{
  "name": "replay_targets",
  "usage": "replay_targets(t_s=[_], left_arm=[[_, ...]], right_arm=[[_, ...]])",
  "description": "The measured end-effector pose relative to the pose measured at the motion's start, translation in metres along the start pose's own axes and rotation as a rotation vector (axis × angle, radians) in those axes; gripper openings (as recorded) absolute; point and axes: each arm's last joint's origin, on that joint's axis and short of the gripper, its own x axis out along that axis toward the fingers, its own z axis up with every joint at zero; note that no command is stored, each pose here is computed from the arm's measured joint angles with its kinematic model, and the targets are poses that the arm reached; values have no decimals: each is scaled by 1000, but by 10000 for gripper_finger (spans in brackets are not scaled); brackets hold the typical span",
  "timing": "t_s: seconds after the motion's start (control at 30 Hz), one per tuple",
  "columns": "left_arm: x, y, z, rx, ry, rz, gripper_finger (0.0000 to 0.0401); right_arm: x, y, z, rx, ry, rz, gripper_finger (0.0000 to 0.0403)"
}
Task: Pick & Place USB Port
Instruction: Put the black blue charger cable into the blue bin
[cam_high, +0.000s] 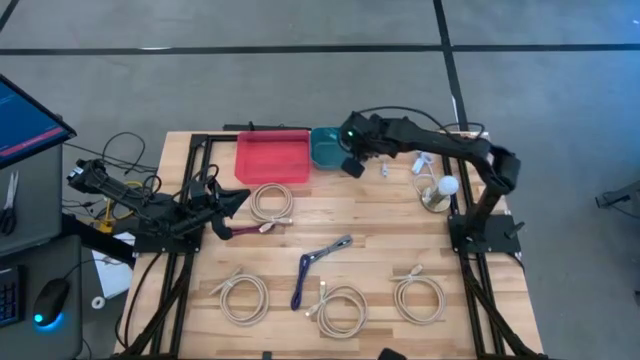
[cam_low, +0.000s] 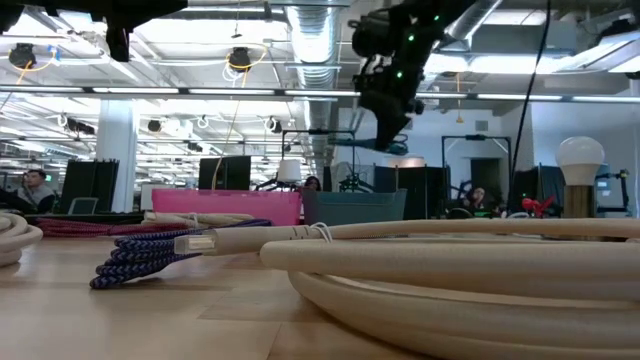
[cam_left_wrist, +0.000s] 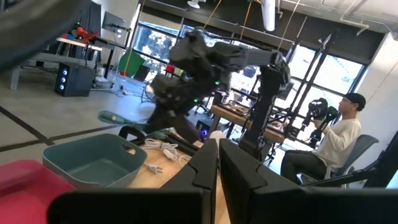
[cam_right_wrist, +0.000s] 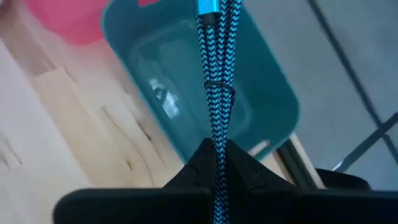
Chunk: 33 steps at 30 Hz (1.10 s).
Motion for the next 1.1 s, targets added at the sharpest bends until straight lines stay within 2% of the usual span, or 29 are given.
replay_targets(t_s=[0.2, 0.5, 0.77, 1.1], left_arm=[[0, 0, 0, 0, 0, 0, 17], [0, 0, 0, 0, 0, 0, 17], [0, 0, 0, 0, 0, 0, 17], [0, 0, 0, 1, 0, 0, 17]], right_arm=[[27, -7, 10, -22, 20, 23, 0], [64, -8, 9, -39, 88, 42, 0], [82, -8, 12, -31, 63, 34, 0], [85, -14, 11, -16, 70, 25, 0]])
